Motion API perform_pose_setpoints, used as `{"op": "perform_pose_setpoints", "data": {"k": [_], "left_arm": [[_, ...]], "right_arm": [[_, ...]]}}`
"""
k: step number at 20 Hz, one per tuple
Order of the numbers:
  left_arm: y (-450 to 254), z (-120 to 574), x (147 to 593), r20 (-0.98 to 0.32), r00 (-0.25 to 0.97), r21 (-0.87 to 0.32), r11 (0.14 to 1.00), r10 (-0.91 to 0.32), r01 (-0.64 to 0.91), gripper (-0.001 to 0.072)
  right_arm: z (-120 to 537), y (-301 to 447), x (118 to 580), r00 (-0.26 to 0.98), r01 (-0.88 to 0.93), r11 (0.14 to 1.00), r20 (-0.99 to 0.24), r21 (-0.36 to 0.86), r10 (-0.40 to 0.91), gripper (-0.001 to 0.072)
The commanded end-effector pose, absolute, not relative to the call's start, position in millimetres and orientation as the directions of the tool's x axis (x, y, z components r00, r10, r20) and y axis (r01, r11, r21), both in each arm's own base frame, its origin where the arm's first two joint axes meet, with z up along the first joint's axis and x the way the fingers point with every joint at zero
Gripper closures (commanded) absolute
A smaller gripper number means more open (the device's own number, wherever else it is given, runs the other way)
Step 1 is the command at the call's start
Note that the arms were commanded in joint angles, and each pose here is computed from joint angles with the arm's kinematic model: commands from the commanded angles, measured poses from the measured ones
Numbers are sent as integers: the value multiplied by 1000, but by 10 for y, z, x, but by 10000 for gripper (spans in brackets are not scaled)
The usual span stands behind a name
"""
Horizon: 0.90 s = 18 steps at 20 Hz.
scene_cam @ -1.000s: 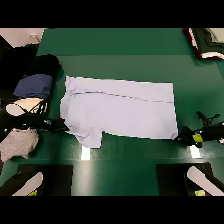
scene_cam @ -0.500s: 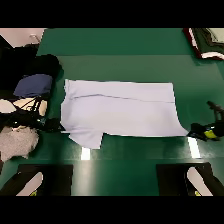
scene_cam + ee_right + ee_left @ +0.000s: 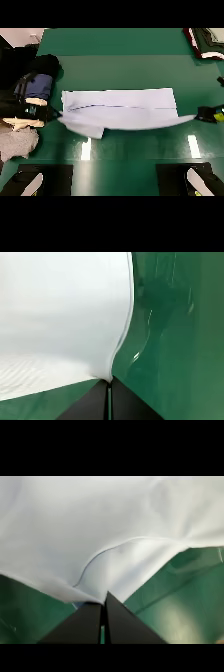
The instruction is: Fold the shirts.
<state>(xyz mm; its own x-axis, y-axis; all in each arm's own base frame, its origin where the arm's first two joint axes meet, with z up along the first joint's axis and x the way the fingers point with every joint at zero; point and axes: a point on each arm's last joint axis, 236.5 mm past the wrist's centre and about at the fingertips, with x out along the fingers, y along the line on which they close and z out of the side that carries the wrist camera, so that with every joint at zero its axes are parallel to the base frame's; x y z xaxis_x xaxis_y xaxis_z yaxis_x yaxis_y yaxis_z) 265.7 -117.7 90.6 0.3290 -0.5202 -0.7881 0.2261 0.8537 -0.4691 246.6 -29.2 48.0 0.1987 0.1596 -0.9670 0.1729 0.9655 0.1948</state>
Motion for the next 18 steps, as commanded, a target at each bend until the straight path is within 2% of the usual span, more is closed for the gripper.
{"op": "perform_pose_setpoints", "data": {"k": [1,3,10,12,13,14,15,16,18], "left_arm": [[-1027,910,3185,-761,465,-414,891,-452,189,681],[-994,666,3371,-780,444,-418,895,-440,154,681],[-780,160,4078,-763,541,-408,913,-354,22,680],[-754,183,4243,-729,592,-429,903,-343,-3,680],[-743,203,4312,-717,610,-435,901,-339,-10,660],[-740,224,4365,-707,621,-441,897,-338,-14,400],[-746,268,4405,-699,628,-456,890,-341,-24,115],[-761,311,4416,-697,628,-464,886,-347,-25,88],[-831,425,4389,-703,604,-462,887,-377,15,88]], "right_arm": [[485,-221,2975,226,124,974,-961,192,160,699],[386,-194,3200,210,107,975,-963,193,168,698],[-4,-280,3868,197,177,962,-965,208,172,694],[-49,-206,4127,250,202,942,-944,268,215,692],[-46,-106,4271,285,214,919,-921,332,266,654],[-31,-29,4403,319,225,893,-896,389,310,395],[-1,47,4511,345,236,862,-868,449,357,213],[31,101,4568,357,227,845,-849,485,391,212],[63,76,4515,342,200,839,-839,506,424,212]]}}
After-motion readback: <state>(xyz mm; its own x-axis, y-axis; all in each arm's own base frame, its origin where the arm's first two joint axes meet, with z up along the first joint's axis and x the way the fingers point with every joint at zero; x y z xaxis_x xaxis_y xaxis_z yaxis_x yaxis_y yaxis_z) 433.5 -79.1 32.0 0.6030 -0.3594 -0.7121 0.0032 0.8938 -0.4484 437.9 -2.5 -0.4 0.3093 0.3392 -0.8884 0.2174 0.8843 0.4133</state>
